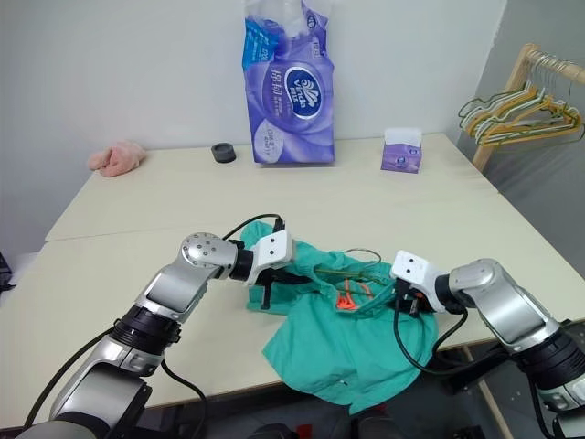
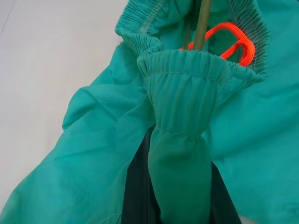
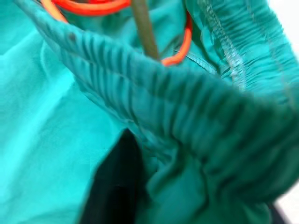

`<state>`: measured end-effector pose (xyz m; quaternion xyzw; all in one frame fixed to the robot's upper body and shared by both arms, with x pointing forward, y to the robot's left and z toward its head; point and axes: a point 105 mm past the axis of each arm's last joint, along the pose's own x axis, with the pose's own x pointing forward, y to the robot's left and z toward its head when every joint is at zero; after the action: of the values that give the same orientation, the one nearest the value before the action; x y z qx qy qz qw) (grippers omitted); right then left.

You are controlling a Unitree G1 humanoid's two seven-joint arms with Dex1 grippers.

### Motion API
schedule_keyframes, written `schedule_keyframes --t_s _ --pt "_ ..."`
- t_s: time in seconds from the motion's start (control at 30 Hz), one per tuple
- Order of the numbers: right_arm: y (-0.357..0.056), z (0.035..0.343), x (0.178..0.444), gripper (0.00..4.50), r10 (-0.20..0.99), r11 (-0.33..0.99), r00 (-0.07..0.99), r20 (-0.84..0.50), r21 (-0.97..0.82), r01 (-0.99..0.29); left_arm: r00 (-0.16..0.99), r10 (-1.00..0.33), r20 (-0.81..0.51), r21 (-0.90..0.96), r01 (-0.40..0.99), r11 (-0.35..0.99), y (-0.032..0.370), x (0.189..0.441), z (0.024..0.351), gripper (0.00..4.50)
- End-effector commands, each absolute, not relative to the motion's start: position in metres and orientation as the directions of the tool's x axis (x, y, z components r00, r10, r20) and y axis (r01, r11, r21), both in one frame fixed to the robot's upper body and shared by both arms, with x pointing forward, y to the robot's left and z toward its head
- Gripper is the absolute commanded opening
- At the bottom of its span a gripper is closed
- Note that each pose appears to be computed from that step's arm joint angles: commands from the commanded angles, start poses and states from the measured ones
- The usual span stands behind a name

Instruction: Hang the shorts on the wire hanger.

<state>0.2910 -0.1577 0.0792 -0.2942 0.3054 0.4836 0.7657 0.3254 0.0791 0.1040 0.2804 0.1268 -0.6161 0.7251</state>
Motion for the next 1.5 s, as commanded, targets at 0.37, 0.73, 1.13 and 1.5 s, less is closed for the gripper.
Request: schedule_keyframes --t_s 0.37,0.73,1.13,1.5 --pt "-0.148 0.100 0.288 0.00 0.610 0.314 0.355 -0.709 -0.195 -0.929 0.193 -0.892 -0.409 0.237 0.966 0.100 0.076 0.323 0.120 0.87" --pt "-0.155 0.119 0.273 0.00 0.624 0.287 0.327 -0.710 -0.180 -0.941 0.234 -0.901 -0.366 0.156 0.970 0.189 0.115 0.344 0.141 2.66" --pt "-0.163 0.129 0.258 0.00 0.628 0.301 0.301 -0.717 -0.133 -0.944 0.051 -0.871 -0.488 0.032 0.999 0.041 0.129 0.322 0.109 2.66" --pt "-0.170 0.131 0.255 0.00 0.616 0.309 0.302 -0.727 -0.130 -0.942 0.213 -0.848 -0.485 0.181 0.973 0.141 0.129 0.354 0.100 1.48"
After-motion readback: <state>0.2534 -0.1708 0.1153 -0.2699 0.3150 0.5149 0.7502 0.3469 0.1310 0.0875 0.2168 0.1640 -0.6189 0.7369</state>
